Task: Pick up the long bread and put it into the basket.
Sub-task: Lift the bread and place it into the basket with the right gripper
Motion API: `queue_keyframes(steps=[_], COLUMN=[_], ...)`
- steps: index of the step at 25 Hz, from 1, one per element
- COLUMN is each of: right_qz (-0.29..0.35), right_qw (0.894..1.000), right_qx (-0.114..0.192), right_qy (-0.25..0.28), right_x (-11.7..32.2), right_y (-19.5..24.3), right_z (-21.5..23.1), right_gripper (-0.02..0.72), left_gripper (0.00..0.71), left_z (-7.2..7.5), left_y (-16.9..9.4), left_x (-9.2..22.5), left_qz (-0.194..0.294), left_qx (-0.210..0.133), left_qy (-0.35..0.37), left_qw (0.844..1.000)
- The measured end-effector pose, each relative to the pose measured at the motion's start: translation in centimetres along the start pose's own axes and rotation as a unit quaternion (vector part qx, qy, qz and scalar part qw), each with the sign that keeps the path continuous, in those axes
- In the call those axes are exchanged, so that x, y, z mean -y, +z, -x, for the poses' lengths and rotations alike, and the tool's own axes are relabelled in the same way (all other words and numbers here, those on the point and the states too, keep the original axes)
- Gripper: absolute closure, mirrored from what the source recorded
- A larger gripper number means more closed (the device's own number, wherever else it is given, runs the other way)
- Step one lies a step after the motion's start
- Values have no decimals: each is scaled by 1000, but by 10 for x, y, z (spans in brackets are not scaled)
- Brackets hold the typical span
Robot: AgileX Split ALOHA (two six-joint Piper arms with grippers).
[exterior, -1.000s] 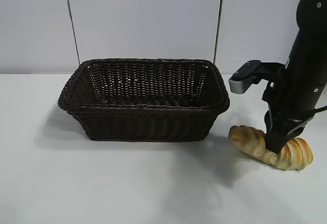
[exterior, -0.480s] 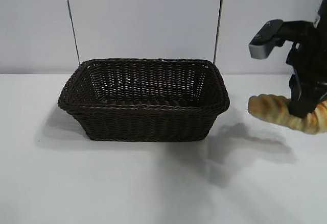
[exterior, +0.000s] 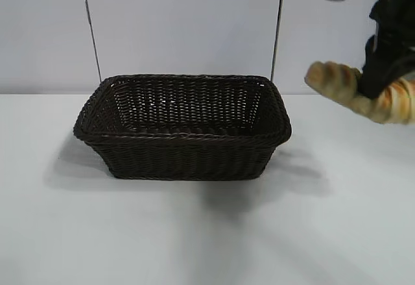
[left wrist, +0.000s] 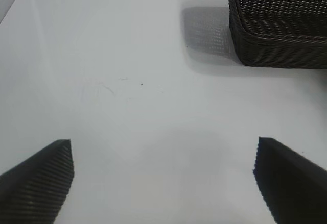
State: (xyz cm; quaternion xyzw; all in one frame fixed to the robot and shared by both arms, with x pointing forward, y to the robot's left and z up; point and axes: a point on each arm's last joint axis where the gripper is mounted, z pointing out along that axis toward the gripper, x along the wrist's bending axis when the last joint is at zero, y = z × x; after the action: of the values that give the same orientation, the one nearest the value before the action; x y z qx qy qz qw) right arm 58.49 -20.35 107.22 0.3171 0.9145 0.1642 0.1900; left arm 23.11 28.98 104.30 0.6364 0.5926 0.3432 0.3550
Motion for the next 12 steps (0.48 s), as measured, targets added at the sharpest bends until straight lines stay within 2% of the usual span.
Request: queue_keyframes(steps=[9, 12], right_qz=[11, 11], right_qw=[994, 990], right_qx=[-52, -57], right_qy=[-95, -127], right_x=[-77, -97], right_y=[66, 91], right_z=[-49, -66], right_gripper=[611, 611], left_gripper=[21, 21], left_z=[0, 0], left_y=[0, 0], left_x=[0, 0], left_qz=[0, 0], left_qx=[0, 0], left_qy=[0, 0], left_qw=[1000, 1000])
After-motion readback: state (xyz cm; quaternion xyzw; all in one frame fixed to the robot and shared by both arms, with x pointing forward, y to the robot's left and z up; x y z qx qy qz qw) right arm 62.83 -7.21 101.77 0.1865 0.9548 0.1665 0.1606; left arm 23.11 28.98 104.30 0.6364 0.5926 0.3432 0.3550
